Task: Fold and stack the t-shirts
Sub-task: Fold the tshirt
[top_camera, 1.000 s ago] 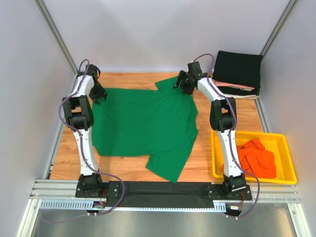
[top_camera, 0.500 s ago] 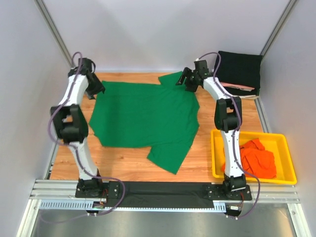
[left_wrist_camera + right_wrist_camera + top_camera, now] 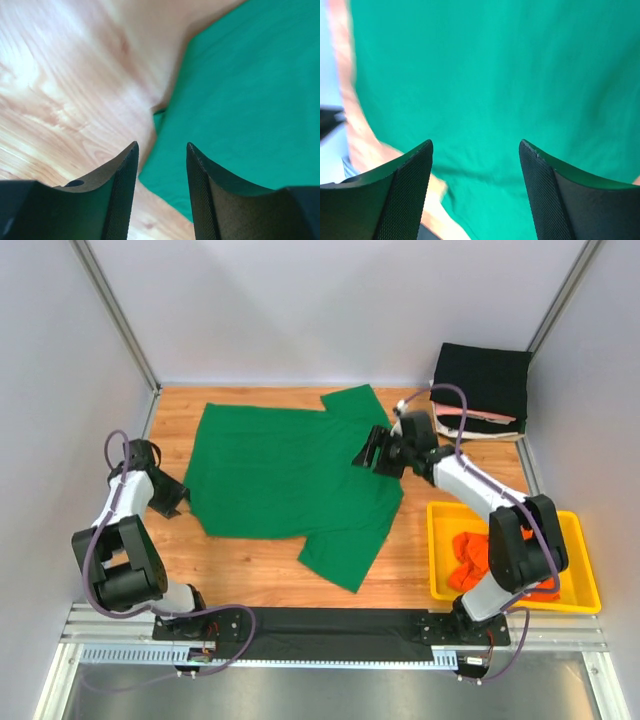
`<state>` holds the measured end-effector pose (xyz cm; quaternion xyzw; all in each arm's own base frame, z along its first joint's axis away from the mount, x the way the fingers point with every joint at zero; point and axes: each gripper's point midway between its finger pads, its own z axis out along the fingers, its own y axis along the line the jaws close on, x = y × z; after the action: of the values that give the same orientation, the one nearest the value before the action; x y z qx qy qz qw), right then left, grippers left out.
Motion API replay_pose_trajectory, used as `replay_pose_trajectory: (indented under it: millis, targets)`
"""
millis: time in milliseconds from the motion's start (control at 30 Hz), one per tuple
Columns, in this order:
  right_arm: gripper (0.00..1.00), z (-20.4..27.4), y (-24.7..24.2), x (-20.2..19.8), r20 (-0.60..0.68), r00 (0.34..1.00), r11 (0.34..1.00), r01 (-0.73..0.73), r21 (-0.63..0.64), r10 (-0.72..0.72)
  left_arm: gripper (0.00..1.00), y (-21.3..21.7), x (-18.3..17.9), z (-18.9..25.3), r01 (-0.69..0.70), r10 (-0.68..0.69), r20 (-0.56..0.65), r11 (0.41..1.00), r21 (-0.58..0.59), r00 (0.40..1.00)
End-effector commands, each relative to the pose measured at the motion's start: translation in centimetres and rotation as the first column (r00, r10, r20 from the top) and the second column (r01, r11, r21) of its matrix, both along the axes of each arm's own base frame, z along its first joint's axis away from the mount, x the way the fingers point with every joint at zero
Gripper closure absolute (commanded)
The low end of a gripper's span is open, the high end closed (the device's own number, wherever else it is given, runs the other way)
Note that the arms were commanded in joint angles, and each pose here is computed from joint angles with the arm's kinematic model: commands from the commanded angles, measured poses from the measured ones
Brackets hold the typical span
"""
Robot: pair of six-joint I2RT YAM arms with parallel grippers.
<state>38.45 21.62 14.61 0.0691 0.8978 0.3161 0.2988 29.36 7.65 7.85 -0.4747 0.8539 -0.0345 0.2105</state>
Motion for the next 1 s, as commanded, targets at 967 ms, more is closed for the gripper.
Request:
replay_pose_trajectory:
  millis: [967]
  targets:
    - [0.35, -4.9, 2.8, -6.3, 0.043, 0.991, 0.986, -0.133, 0.100, 0.129, 0.72, 0.9, -1.3, -5.8, -0.142, 0.143, -0.033, 0.990, 0.022, 0.989]
